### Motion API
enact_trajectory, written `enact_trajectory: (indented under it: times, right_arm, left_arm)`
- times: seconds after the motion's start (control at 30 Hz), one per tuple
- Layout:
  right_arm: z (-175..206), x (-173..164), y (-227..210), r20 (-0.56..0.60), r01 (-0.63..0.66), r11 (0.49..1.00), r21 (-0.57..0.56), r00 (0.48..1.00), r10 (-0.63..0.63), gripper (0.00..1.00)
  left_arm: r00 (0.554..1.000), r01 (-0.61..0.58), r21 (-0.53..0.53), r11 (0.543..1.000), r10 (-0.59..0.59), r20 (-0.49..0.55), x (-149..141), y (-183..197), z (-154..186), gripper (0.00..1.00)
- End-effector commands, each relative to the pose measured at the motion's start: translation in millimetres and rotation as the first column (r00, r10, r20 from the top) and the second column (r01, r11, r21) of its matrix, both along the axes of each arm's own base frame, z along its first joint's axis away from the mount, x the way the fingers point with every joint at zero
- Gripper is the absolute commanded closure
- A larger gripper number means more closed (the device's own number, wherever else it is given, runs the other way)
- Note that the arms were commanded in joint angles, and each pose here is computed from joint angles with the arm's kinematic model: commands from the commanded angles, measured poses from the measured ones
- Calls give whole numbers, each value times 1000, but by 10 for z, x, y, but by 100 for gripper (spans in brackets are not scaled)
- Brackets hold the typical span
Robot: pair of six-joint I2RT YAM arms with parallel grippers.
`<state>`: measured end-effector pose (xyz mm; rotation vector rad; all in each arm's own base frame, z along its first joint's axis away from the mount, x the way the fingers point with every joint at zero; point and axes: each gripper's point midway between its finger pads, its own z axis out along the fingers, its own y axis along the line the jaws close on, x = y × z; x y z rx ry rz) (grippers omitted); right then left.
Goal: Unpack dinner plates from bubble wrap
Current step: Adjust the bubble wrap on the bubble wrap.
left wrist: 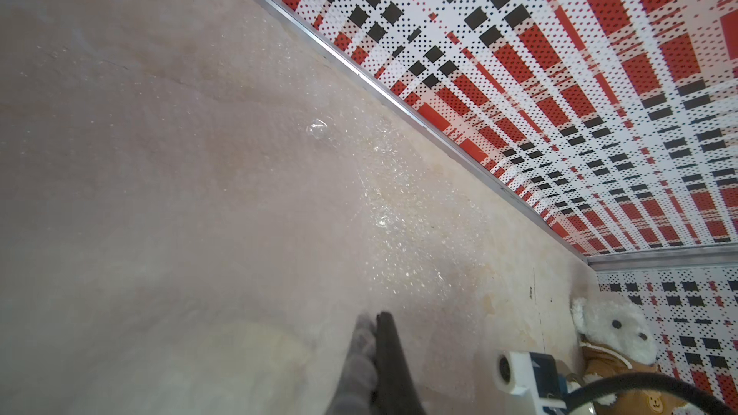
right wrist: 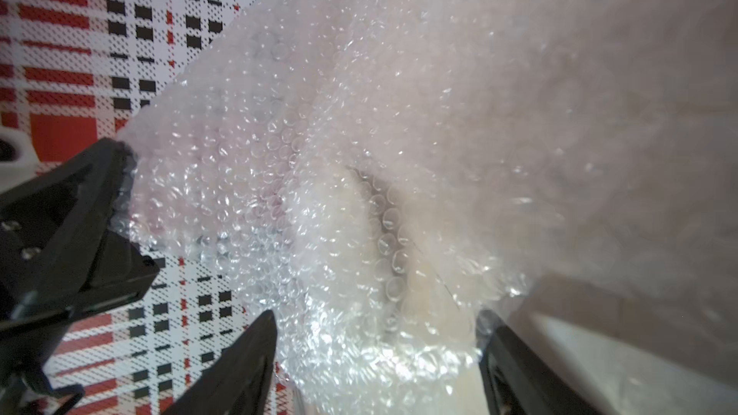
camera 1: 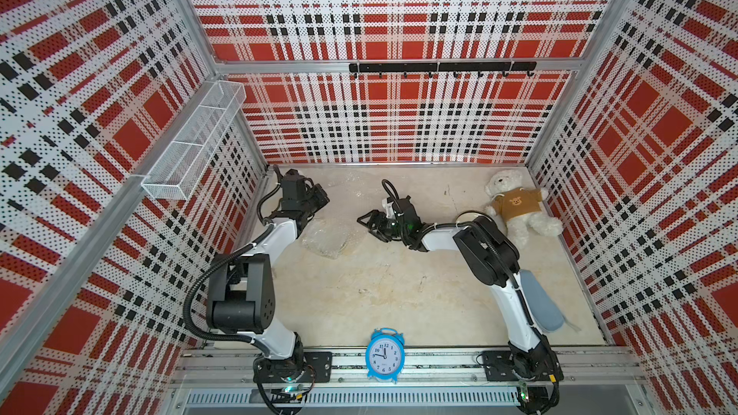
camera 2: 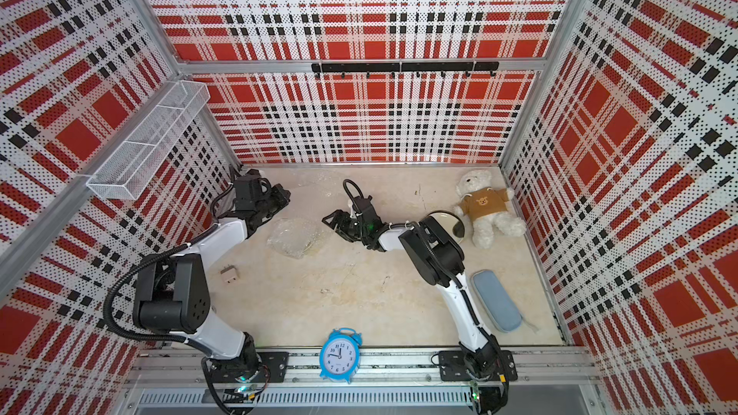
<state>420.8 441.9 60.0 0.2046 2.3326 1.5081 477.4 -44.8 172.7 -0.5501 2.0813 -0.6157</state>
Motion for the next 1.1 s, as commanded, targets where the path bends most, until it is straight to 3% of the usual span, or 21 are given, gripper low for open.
enact_trajectory:
  times: [0.0,0.07,0.33,0.4,0.47,0.5,0.6,0.77,0.93,1.07]
  right_arm:
    - [148,104,116,59,9,997,81,998,-14,33]
    - [208,150,107,87,19,996,87,996,-27,42]
    - [315,161,-6,119,65,992,104,990,-77,56]
    - [311,157,-28,104,87,989,122,990,-100,52]
    - [261,112,-42,77,100,989,113,991,-109,30]
    - [224,87,-64,56,113,989,96,991,-119,27]
    - [168,25,-98,41,122,990,66,991,-125,26]
    - [110,40,-31,16,115,987,111,993,-117,27]
    - [140,57,48,24,115,984,139,993,-119,39]
    - [240,77,-9,65,129,986,110,989,-136,59]
  left_arm:
    - [1000,6,-16,1000,-6,18,54,-45,16,100]
    - [1000,7,-20,1000,-6,18,60,-47,5,100]
    - [1000,0,-33,999,1,30,84,-3,39,100]
    - [1000,-5,-37,999,6,30,88,14,35,100]
    - [999,-5,-45,999,7,32,99,12,37,100]
    - [999,-4,-48,999,6,33,101,7,40,100]
    - [999,2,-51,999,0,40,116,-6,70,100]
    - [999,-1,-60,998,3,33,117,-7,35,100]
    - [999,-3,-62,998,5,33,99,-4,28,100]
    - [1000,5,-61,998,-3,29,116,-17,2,100]
